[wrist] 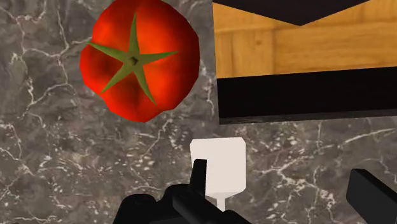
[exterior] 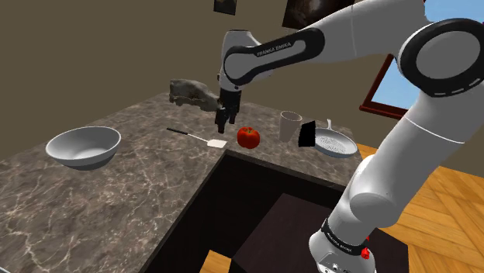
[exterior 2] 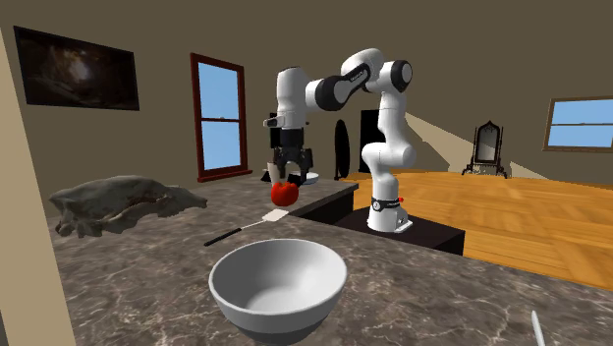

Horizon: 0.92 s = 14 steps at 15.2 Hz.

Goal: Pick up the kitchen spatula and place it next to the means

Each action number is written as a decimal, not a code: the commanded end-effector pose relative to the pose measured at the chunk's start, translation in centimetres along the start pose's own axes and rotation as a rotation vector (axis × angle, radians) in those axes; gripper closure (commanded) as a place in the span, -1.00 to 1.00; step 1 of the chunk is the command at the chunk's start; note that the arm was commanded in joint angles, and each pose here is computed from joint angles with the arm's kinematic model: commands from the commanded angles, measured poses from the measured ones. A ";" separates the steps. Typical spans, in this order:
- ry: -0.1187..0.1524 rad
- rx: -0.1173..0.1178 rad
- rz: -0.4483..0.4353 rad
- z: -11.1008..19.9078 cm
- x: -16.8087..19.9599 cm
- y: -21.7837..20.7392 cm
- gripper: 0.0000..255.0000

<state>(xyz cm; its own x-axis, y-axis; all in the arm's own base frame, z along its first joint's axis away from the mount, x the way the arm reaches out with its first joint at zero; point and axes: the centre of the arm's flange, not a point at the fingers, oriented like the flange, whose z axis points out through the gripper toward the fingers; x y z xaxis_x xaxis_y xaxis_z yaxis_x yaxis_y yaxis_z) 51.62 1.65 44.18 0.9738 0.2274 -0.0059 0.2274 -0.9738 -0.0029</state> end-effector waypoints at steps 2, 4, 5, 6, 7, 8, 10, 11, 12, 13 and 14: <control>0.017 0.000 -0.022 1.7 3.2 0.7 -1.00; 0.028 0.000 -0.037 2.6 5.4 1.0 -1.00; 0.033 0.000 -0.044 3.1 6.6 1.2 -1.00; 0.039 0.000 -0.051 3.6 7.7 1.3 -1.00; 0.044 0.000 -0.059 4.0 8.9 1.5 -1.00; 0.050 0.000 -0.066 4.5 10.0 1.6 -1.00; 0.061 0.000 -0.081 5.4 12.3 1.8 -1.00; 0.066 0.000 -0.088 5.8 13.5 1.9 -1.00; 0.072 0.000 -0.095 6.2 14.7 2.0 -1.00; 0.072 0.000 -0.096 6.2 14.7 2.0 -1.00; 0.072 0.000 -0.096 6.8 14.7 2.0 -1.00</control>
<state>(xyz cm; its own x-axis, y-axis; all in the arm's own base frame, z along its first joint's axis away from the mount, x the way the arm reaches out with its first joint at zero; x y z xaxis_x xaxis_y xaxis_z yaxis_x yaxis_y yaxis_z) 65.95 3.05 37.66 0.9464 0.3166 0.0642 0.3173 -0.9483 -0.0007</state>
